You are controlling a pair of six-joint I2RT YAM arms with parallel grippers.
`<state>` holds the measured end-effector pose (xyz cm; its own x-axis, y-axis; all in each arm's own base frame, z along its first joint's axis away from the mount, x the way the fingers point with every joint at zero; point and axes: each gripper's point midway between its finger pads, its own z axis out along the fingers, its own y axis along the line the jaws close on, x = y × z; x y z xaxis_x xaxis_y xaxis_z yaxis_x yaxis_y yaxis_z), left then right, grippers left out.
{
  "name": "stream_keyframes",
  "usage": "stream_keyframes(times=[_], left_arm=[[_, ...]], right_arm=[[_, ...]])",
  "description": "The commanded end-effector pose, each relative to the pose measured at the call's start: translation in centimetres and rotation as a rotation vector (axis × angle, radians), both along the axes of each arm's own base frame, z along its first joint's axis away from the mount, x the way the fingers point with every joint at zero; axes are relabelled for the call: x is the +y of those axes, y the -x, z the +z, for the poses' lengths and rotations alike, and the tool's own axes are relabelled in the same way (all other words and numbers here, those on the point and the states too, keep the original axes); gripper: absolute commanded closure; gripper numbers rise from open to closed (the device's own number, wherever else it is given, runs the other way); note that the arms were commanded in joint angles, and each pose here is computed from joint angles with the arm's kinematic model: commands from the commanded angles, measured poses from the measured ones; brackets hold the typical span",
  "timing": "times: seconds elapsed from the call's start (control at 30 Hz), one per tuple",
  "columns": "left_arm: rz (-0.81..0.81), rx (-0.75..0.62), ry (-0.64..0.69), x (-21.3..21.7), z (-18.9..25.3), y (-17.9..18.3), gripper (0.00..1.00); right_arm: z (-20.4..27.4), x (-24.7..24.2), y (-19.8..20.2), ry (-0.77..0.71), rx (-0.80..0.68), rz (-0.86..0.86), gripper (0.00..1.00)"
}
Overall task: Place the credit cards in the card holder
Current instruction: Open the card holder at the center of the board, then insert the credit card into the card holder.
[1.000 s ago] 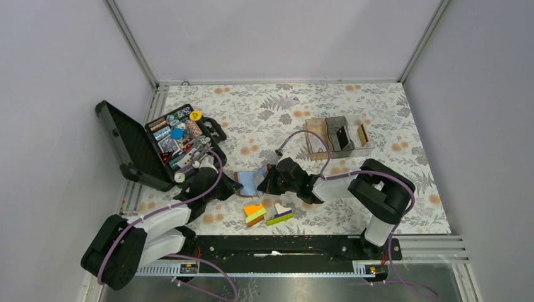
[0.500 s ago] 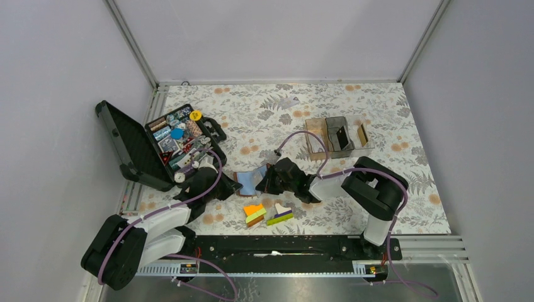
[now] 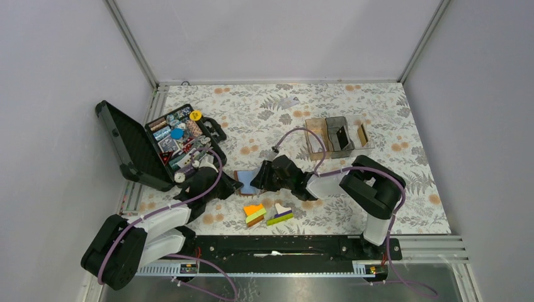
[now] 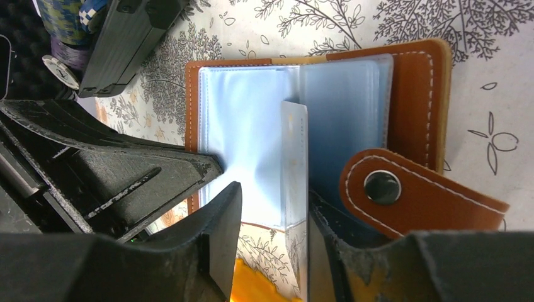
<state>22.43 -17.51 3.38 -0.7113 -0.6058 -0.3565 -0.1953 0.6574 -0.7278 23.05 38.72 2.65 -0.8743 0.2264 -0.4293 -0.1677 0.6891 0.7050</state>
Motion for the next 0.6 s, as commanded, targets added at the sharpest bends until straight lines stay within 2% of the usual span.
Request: stream_keyframes(times=[0.0,0.3,0.57], left_arm=[[-0.007,-0.021,0.011,-0.3,0.5,-0.4,1.00],[-0.008,-0.017,-0.004,-0.1,0.4,-0.4,1.00],[-0.014,-0.005,-0.009,-0.1,0.1,-0.2,1.00]], right_arm=[[-0.9,-1.7,-1.3,0.110,-0.050,-0.044,0.54],[-0.3,-3.0,-1.7,0.169,-0.099,-0.055,0.46],[-0.3,-3.2,-1.7,0.177,-0.101,-0.054,0.56]])
